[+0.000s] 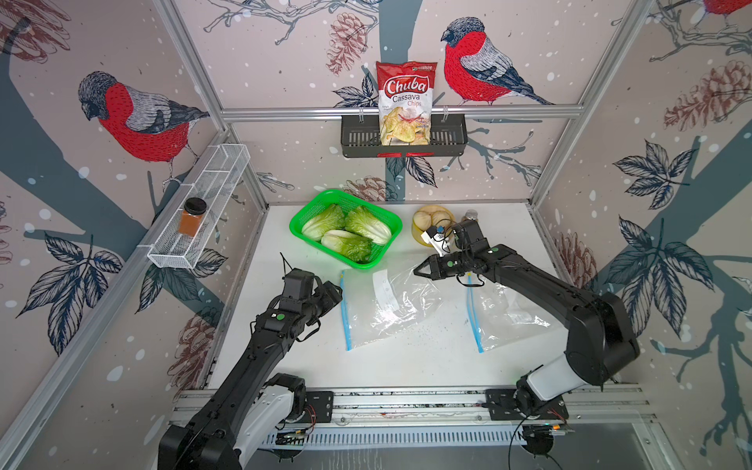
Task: Put the chinese cabbages into a zipper bag and zip it
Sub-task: Pick up the zipper food storage bag at the center of the board.
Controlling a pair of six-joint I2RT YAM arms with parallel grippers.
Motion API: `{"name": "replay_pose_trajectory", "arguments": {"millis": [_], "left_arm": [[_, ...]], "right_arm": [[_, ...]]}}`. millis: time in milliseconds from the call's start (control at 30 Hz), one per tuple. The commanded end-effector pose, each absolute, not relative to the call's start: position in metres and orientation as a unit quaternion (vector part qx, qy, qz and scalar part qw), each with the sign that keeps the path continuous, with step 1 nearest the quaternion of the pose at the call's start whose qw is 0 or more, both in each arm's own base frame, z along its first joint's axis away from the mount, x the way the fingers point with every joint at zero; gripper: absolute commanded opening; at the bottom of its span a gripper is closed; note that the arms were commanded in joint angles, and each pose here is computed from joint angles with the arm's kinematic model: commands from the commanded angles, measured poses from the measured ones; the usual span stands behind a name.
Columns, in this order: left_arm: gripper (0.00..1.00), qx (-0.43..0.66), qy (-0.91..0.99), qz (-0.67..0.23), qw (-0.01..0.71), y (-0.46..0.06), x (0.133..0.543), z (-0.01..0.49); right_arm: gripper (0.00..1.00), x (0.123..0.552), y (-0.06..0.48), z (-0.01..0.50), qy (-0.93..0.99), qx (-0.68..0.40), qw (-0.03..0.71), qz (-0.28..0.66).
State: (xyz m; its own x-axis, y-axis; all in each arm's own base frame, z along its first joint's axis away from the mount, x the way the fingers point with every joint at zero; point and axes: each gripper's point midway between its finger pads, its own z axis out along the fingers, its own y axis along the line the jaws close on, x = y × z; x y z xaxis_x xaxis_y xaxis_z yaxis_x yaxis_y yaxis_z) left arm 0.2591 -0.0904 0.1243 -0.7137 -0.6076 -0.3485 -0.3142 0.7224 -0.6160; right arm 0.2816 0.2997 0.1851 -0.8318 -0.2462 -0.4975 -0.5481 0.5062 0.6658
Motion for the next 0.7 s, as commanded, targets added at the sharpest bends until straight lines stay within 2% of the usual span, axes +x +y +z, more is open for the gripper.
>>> {"name": "replay_pose_trajectory", "arguments": {"millis": [0,200,467,667], "left_arm": [[0.79,-0.242,0.87,-0.299,0.308,-0.097,0.268,0.147],[0.79,-0.245,0.866,-0.299,0.318,-0.092,0.262,0.159],[0.82,-0.212,0.856,-0.35,0.316,-0.111,0.28,0.183],[0.84,-0.181,0.855,-0.384,0.298,-0.127,0.284,0.186]], "right_arm": [[0.0,0.266,0.303,0.215,0.827,-0.25,0.173,0.473],[0.0,0.254,0.295,0.246,0.813,-0.236,0.179,0.502],[0.0,0.256,0.282,0.286,0.786,-0.23,0.212,0.534],[0.0,0.25,0.276,0.291,0.788,-0.228,0.214,0.531]]}}
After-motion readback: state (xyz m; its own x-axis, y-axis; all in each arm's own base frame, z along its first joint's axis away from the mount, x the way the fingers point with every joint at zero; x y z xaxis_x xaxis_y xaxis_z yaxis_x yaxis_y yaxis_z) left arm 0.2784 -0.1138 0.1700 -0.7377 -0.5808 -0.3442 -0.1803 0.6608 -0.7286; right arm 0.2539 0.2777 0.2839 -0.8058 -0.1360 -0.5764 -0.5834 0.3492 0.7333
